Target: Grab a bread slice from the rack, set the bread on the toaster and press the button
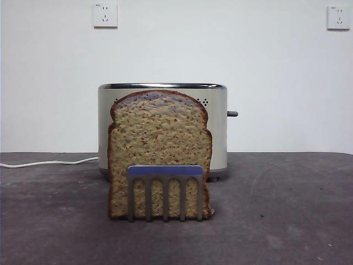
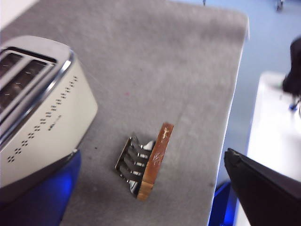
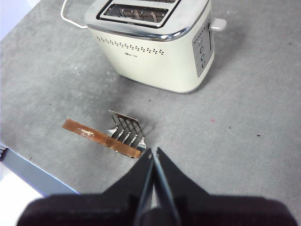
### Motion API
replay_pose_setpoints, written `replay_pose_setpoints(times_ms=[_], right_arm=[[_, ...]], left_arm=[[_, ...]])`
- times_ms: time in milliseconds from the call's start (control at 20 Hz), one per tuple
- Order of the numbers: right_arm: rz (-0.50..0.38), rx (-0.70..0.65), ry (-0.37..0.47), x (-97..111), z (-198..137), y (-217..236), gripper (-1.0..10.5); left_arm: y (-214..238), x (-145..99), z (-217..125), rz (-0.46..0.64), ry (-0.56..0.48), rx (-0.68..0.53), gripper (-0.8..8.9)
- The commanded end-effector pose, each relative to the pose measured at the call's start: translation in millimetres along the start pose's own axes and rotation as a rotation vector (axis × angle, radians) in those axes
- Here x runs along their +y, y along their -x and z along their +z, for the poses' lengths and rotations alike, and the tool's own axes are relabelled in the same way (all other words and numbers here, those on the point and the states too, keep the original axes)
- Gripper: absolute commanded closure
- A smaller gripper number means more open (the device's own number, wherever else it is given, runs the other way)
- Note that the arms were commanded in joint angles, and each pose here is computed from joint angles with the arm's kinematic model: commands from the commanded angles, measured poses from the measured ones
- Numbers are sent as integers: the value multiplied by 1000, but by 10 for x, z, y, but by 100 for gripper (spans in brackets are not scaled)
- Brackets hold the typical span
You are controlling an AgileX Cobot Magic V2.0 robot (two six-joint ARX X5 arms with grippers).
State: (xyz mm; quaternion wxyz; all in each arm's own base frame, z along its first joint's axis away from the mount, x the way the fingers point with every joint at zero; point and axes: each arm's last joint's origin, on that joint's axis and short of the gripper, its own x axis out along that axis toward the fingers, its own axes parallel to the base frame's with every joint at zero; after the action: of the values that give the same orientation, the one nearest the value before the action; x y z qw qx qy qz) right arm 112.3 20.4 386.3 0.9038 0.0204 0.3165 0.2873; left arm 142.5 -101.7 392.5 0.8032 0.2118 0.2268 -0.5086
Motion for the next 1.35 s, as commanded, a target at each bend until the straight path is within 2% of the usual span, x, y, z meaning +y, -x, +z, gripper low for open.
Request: replay_pose_setpoints(times_ms=[50,200,450,600,800,850,1050,1150,1350], right_arm=[[1,2,9,-9,10,-17,958],[2,9,5,-21,18,-38,958],[3,15,2,-31,23,-53,958],[3,15,2,-31,23,-53,958],[3,15,2,-31,23,-53,958],[3,15,2,-31,23,-53,958],[3,15,2,-31,23,-53,958],[3,15,2,-31,23,-53,958],[3,15,2,-31,23,-53,958]], left_arm=[[-264,-9,56,-27,-97,81,215],[-693,-36,84,-67,-172,201,215],[-1302,-70,84,-95,-292,314,216],[-1614,-62,-10,-134,-296,403,216],[-1874,-37,-111,-171,-297,464,222],[-1914,-32,-132,-176,-294,476,258],[-1947,-31,-149,-176,-293,490,676],[-1946,-31,-151,-177,-292,492,826],[-1945,-31,-151,-176,-289,493,826]])
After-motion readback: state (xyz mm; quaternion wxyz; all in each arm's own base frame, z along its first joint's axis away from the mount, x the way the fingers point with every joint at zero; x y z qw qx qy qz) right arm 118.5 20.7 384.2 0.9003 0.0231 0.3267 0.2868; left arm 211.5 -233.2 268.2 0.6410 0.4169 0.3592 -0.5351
